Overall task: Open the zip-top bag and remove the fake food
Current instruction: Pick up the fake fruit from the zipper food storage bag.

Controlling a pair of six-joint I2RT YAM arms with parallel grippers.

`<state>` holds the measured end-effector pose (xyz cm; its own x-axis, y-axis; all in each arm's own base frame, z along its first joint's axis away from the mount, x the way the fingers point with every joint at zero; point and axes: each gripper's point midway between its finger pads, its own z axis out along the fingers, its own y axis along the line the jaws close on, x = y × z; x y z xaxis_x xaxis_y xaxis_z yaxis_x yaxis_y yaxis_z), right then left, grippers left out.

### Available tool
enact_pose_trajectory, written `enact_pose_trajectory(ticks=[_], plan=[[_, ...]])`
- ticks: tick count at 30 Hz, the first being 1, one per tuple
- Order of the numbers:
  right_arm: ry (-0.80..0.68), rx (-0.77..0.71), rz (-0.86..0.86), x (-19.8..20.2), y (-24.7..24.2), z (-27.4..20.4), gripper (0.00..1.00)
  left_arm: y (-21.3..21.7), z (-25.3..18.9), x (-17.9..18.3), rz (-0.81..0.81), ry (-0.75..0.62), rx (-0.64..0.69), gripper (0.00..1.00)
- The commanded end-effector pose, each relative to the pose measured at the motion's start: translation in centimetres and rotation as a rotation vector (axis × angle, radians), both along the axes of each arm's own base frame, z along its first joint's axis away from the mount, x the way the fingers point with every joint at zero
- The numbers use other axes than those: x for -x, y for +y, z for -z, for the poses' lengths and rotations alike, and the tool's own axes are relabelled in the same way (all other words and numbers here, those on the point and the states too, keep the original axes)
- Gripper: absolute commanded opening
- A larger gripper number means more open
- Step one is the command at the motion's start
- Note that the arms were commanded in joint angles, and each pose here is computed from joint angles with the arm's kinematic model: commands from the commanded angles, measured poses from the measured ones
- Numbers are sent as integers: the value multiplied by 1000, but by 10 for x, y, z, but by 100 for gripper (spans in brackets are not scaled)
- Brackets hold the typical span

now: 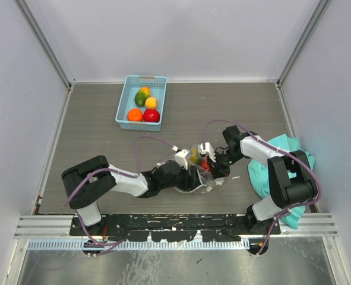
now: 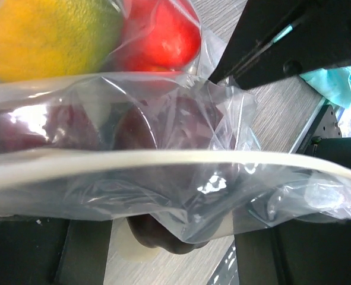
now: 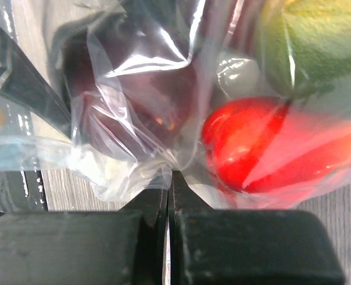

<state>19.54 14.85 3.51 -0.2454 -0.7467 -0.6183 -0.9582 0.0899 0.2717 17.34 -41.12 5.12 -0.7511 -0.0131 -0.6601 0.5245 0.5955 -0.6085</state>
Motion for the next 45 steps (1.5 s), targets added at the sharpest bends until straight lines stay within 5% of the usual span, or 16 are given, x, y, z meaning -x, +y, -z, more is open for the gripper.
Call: enact_pose_trajectory(ticks=[1,21,45], plan=[[-62,9,44,-21,-3,-5,1,9,-16,-1,8,-33,41,37],[-98,36,101,-34,-26,-8,1,40,-20,2,-12,-1,68,35],[-152,34,191,-46,-49,-16,1,51,-46,-1,-56,85,273,34]])
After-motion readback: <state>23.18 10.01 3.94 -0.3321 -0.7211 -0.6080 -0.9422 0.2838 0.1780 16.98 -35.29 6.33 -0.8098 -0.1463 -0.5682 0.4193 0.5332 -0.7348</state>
